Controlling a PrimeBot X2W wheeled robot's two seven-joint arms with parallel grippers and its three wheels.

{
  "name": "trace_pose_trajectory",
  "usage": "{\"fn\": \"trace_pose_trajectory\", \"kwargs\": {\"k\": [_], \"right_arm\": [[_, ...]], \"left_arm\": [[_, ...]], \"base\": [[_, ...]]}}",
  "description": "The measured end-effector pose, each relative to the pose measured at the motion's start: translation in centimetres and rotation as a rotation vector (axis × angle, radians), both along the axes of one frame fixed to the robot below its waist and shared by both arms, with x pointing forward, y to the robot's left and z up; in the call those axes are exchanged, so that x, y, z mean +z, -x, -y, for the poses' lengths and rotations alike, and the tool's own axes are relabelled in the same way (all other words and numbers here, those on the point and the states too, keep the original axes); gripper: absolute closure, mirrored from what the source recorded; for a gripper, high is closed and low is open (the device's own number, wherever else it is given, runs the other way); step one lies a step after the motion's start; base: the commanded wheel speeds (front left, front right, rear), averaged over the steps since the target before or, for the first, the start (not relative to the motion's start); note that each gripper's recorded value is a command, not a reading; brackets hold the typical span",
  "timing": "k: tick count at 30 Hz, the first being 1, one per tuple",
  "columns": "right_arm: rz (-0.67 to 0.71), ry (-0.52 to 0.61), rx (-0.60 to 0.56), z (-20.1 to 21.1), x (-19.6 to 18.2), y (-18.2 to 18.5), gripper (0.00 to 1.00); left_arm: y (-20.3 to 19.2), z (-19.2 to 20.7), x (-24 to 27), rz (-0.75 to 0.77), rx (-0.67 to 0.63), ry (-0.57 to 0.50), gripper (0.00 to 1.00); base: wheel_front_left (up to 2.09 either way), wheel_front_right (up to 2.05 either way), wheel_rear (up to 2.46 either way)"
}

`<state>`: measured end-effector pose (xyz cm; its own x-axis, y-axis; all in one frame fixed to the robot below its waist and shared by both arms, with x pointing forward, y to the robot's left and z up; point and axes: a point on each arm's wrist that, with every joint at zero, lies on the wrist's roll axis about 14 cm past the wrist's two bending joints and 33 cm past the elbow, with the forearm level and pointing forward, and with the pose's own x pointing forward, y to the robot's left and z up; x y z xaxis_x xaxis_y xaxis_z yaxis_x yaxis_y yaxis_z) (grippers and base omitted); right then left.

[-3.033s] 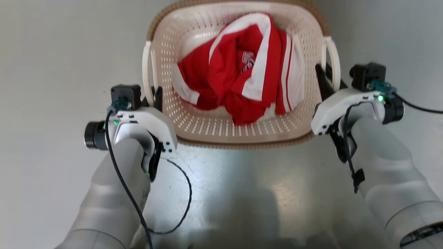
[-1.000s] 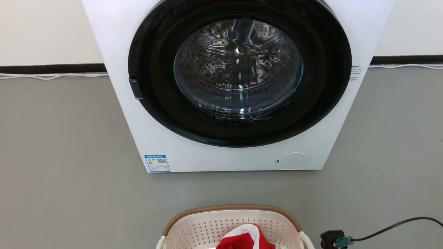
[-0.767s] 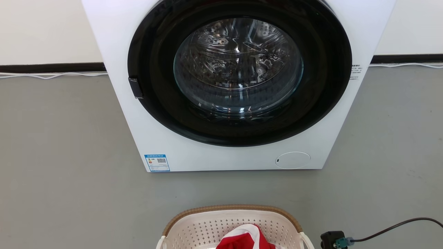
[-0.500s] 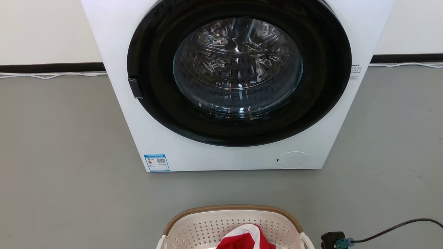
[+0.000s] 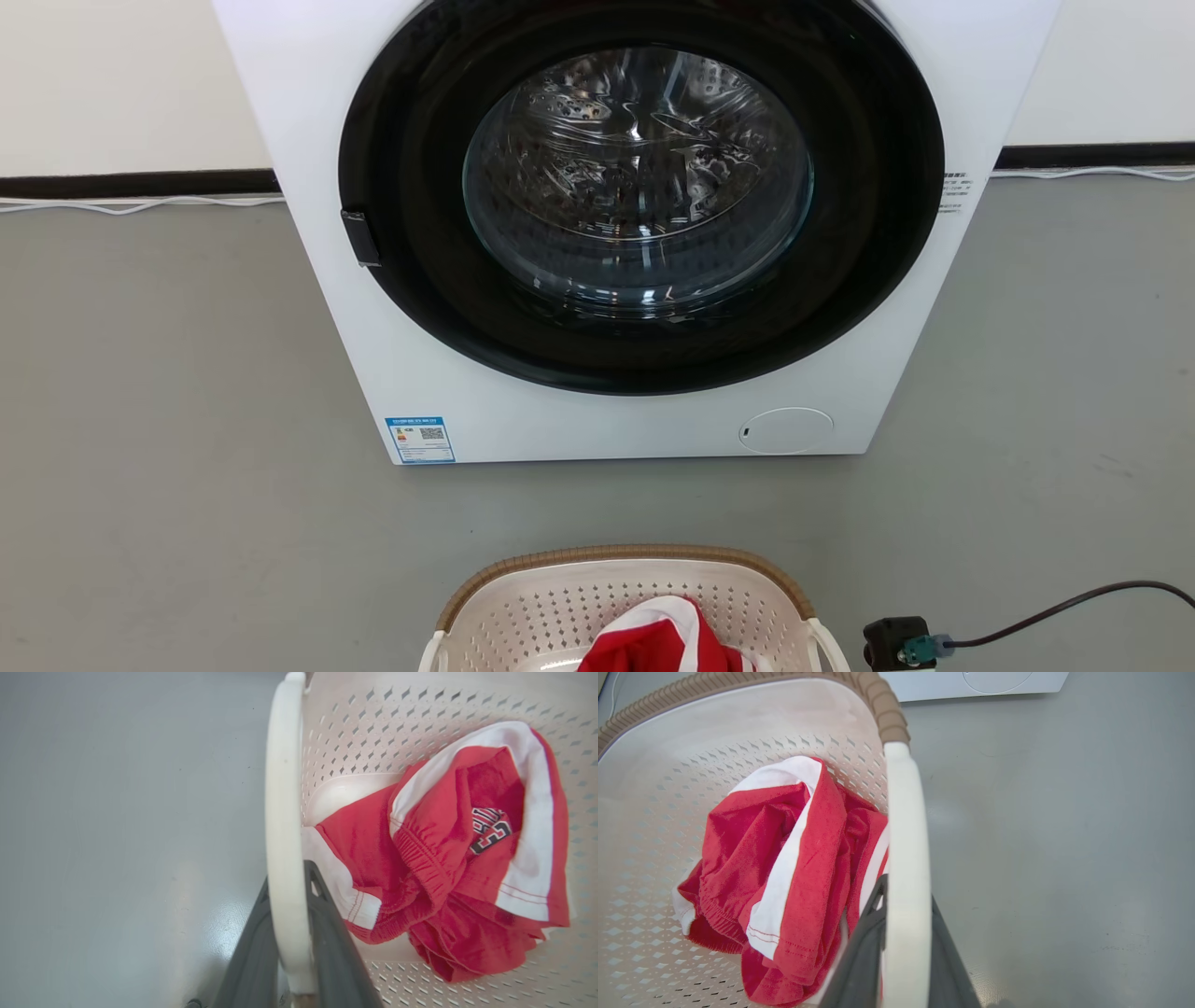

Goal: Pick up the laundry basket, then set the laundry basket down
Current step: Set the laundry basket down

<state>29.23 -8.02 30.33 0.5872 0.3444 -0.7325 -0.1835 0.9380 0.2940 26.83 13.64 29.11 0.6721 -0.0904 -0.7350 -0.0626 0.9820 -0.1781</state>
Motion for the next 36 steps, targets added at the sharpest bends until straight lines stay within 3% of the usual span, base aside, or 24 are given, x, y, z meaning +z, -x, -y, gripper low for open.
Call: {"fn": "trace_pose_trajectory", "kwargs": {"k": [12,26,36], "right_arm": [[-0.012,-0.008,-0.011,0.0,-0.4,-0.4,1.00],[0.046,-0.013,-0.017,-0.2,-0.2,-7.9,1.00],[0.052,-0.018,-0.020,-0.5,-2.4,-13.4,1.00]], "left_arm": [[-0.8,0.1,-0.3,-0.010,-0.009,-0.004,1.00],[-8.1,-0.2,0.0,0.044,-0.017,-0.016,1.00],[-13.5,-0.5,-2.0,0.041,-0.019,-0.028,1.00]], "base": [[0.00,0.00,0.00],[0.00,0.00,0.00],[0.00,0.00,0.00]]}}
